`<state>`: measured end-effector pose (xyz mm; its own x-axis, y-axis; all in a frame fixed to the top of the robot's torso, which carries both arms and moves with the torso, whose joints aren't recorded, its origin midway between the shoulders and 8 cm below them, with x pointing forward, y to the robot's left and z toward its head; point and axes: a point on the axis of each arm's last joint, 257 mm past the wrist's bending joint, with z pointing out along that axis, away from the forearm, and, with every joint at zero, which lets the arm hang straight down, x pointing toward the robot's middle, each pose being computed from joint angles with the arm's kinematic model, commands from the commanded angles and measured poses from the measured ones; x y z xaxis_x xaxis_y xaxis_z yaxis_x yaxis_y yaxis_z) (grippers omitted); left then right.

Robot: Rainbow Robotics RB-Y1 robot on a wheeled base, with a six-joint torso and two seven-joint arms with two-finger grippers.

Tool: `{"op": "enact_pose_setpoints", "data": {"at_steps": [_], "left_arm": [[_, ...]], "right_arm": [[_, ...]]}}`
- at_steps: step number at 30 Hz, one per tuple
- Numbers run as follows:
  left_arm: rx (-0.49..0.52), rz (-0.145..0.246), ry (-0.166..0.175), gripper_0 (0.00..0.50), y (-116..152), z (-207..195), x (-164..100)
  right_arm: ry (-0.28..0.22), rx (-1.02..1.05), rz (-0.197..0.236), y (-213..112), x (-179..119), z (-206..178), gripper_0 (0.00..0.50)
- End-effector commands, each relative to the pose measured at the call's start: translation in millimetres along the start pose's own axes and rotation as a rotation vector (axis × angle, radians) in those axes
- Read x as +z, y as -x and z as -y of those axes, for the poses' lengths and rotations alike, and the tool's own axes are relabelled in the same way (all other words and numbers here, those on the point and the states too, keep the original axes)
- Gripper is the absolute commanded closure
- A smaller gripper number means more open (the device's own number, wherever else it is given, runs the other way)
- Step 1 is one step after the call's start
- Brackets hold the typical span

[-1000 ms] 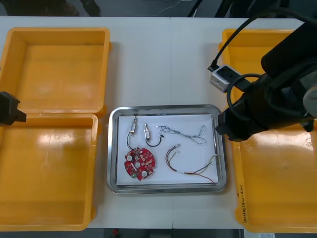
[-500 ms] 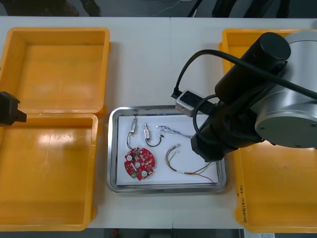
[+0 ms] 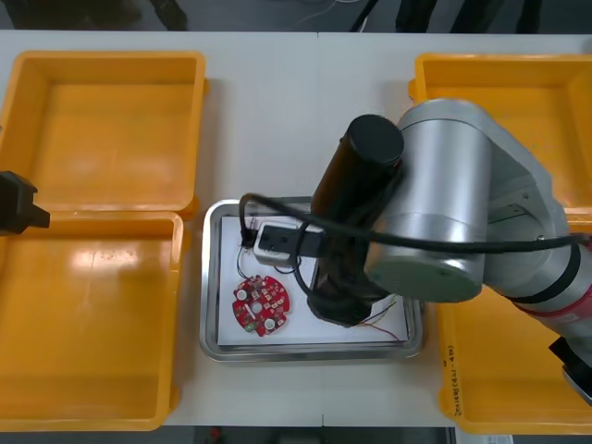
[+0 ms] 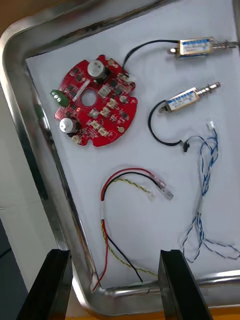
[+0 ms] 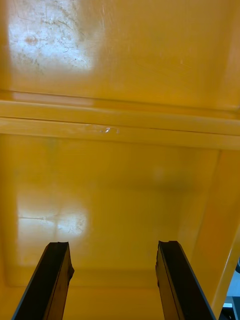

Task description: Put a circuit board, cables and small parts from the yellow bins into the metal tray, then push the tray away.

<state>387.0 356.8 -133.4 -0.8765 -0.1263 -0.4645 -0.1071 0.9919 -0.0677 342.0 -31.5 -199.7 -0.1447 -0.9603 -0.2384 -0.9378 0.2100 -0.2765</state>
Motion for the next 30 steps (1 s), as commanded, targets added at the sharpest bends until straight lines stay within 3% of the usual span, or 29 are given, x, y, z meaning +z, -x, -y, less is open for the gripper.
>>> {"op": "enact_pose_setpoints", "data": {"at_steps": [1,12,18,26,30], "left_arm": [[0.076,0.025,0.046,0.0,4.1,-14.9,-14.6],[0.076,0.025,0.046,0.0,4.1,-14.9,-14.6],[0.076,0.025,0.046,0.0,4.1,-14.9,-14.6],[0.076,0.025,0.046,0.0,4.1,-14.9,-14.6],[0.076,0.025,0.046,0.0,4.1,-14.9,-14.6]], "right_arm": [[-0.031,-0.153,0.009,18.5,8.3,-14.0,0.0],[-0.056,-0.31,-0.07,6.0,44.1,-48.5,0.0],[-0.082,-0.348,-0.067,7.1,57.5,-60.4,0.0],[-0.044,-0.306,-0.082,1.6,79.5,-72.0,0.0],[-0.062,-0.311,-0.088,-1.0,88.3,-74.7,0.0]]}}
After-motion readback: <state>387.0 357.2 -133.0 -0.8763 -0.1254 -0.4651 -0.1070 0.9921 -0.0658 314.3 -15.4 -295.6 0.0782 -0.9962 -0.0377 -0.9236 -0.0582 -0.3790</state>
